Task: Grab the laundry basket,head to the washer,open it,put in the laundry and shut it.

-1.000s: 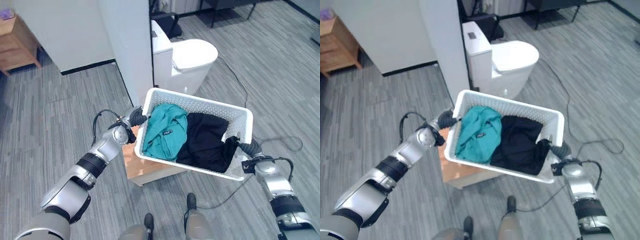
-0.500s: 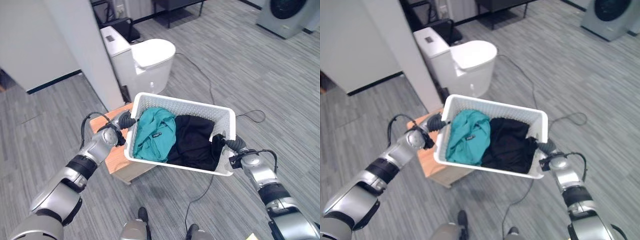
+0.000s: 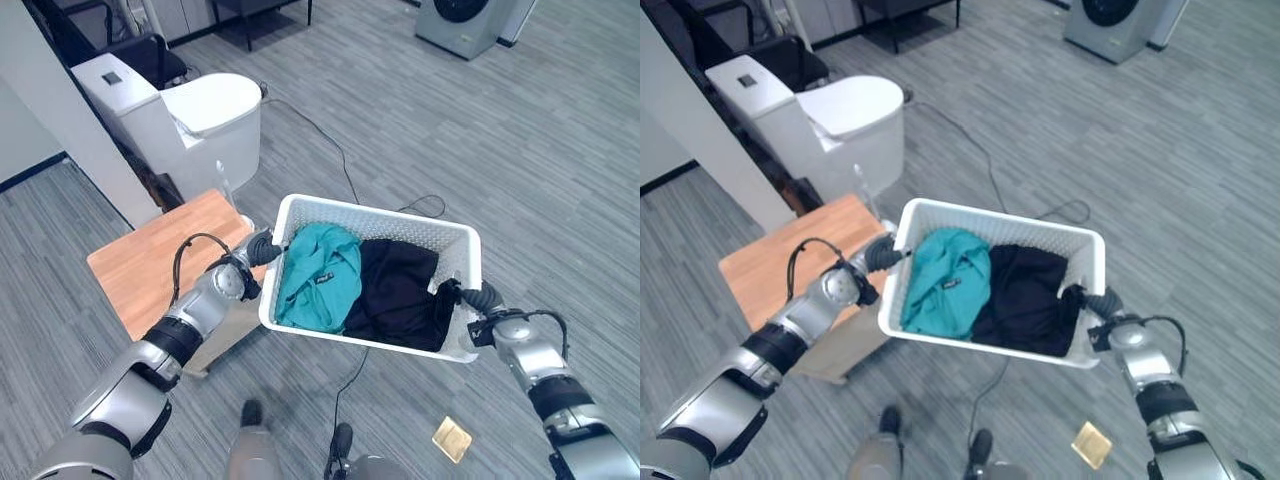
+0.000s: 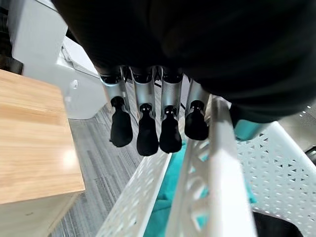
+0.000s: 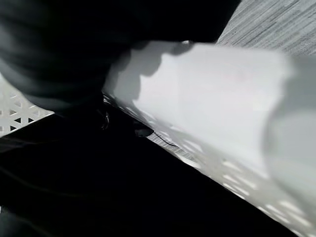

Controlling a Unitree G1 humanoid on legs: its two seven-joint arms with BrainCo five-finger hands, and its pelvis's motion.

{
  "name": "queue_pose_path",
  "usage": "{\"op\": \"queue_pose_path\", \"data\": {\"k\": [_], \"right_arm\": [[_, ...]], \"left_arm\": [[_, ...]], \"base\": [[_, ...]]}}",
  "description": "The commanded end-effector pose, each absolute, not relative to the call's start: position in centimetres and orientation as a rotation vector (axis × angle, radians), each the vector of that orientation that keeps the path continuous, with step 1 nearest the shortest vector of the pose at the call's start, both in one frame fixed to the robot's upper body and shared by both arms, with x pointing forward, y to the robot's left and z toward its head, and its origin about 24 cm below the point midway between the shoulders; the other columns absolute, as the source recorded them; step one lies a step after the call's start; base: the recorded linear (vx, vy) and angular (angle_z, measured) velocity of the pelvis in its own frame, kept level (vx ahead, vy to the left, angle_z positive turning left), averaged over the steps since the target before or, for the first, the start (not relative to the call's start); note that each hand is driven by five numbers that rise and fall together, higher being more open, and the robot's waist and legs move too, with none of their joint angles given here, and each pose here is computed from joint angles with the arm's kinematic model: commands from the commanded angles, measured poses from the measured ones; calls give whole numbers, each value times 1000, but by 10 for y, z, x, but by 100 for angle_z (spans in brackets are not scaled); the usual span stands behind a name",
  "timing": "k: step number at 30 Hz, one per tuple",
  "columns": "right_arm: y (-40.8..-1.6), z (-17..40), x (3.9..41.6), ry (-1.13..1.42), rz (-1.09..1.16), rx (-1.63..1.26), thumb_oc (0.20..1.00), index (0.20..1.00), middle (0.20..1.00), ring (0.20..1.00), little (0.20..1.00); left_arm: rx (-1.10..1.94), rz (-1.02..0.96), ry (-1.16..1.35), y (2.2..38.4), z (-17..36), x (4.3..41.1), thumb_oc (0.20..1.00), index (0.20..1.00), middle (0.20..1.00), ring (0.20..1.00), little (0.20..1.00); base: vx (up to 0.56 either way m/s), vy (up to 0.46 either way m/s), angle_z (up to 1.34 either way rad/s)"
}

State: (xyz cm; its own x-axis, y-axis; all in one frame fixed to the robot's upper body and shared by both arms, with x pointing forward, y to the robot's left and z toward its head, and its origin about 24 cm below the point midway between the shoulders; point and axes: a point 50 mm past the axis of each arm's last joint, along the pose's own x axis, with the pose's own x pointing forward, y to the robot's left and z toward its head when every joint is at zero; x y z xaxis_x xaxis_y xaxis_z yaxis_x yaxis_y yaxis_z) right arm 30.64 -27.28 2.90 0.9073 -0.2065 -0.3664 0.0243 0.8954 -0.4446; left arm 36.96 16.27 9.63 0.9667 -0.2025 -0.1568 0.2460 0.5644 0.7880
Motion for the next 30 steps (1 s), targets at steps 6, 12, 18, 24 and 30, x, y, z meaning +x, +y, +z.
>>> {"op": "queue_pose_path", "data": {"k": [6, 12, 18, 24, 30], "right_arm": [[-263, 87, 333, 152, -111, -416, 200, 200, 200, 200, 200], [-241, 73, 331, 167, -42, -373, 200, 200, 200, 200, 200], [-254, 76, 327, 155, -106, -358, 200, 200, 200, 200, 200], [-258, 79, 324, 144, -109, -345, 200, 200, 200, 200, 200], [-248, 77, 321, 138, -68, -362, 200, 200, 200, 200, 200]], "left_arm": [[945, 12, -47, 208, 156, 390, 200, 200, 200, 200, 200], [946, 20, -9, 218, 143, 382, 200, 200, 200, 200, 200], [961, -3, -13, 199, 144, 391, 200, 200, 200, 200, 200], [969, 0, 11, 199, 139, 392, 200, 200, 200, 200, 200], [989, 16, 42, 210, 131, 388, 200, 200, 200, 200, 200]], "base": [[365, 26, -54], [488, 118, -77], [417, 44, 51], [464, -165, 52], [488, -237, 21]]}}
